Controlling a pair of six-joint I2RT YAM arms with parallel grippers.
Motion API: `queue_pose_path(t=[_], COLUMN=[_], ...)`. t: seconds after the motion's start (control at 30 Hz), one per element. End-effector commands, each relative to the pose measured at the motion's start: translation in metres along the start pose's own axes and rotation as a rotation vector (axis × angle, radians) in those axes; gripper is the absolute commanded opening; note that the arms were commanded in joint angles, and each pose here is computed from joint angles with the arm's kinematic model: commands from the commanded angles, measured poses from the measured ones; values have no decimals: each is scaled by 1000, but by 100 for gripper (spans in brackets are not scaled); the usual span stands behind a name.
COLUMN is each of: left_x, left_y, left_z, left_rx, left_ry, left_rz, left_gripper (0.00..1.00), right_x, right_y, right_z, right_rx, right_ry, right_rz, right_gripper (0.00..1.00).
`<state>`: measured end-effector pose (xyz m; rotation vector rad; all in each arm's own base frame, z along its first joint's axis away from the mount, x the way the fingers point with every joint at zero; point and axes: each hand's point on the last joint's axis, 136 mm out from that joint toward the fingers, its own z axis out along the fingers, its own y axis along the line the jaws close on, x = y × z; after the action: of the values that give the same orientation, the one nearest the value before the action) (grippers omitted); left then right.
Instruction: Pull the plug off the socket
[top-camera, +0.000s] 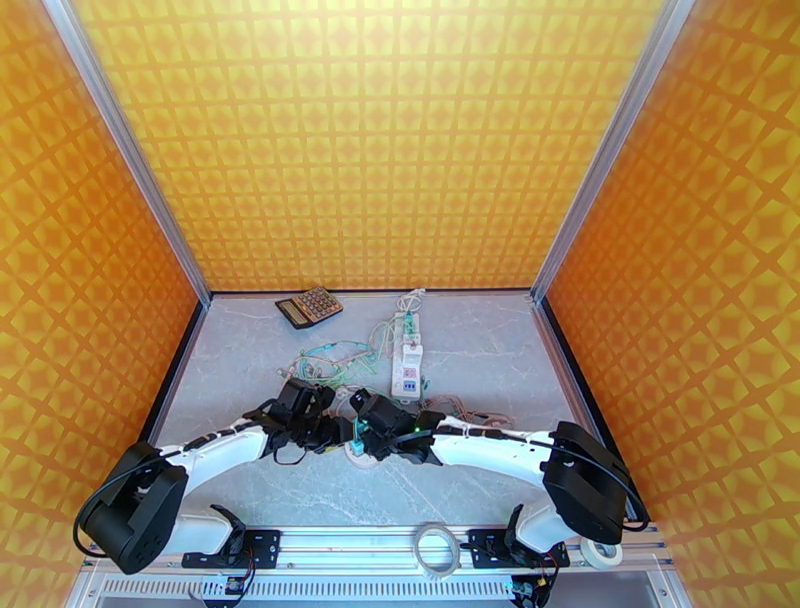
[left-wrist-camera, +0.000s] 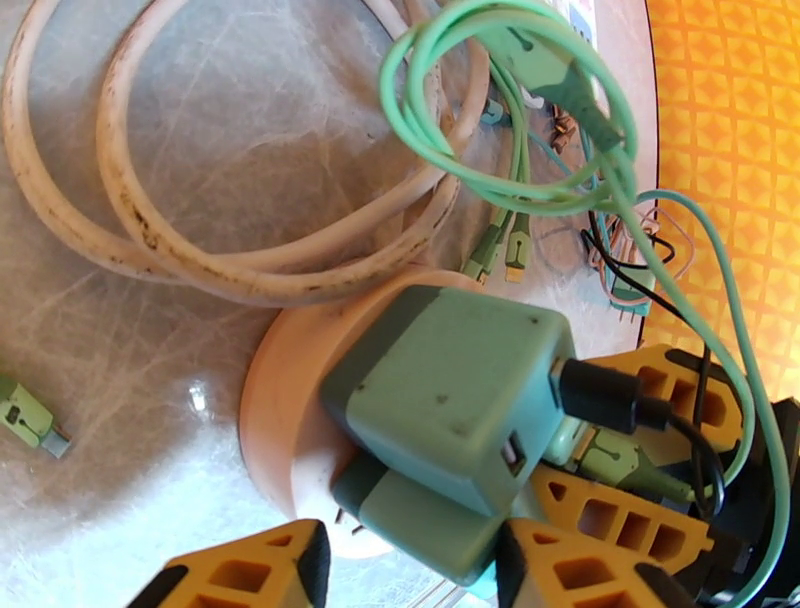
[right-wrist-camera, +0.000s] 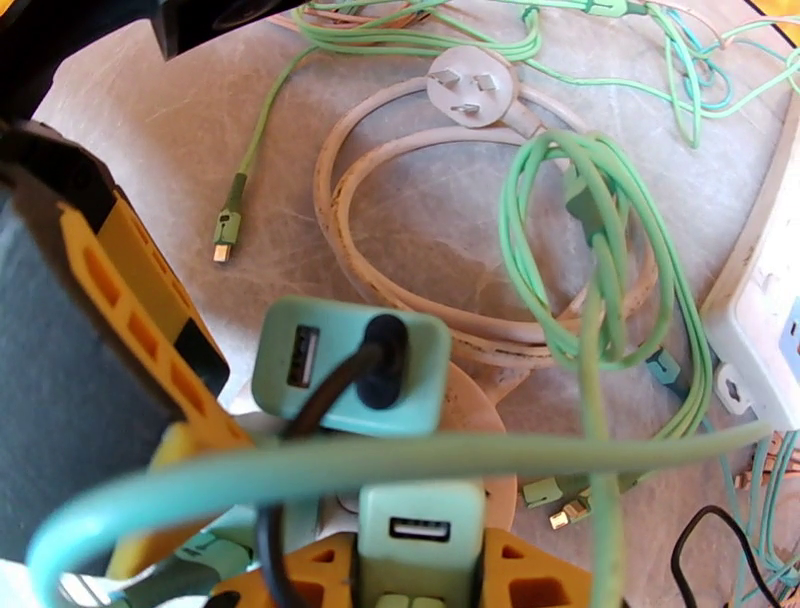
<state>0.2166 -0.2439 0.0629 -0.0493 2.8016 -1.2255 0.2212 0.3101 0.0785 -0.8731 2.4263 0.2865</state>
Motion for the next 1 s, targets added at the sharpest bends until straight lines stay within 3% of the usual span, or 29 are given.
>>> queue_pose_path(t=[0.0,0.17,0.43,0.7,0.97], left_x=[45,54,51,46,40], left_y=[91,96,88,87,78], left_z=[5,3,-2,-9,-15], left_rx=[-332,-333,-281,-266,-304], left_ry=[122,129,49,-55,-42], left_rz=[-128,-140,-168,-230,-181], left_gripper=[48,48,48,48,49], right_x=[-17,-20,-20,-21,-31], right_y=[36,27,-5,-2,11], right_z=[-14,-21,-32,-26,-19], right_rx=[-104,-90,-184,-189,-237], right_ry=[-49,-96,-132,-87,-97], right_rz=[-18,28,147,28,58], right_gripper=[24,24,24,25,27])
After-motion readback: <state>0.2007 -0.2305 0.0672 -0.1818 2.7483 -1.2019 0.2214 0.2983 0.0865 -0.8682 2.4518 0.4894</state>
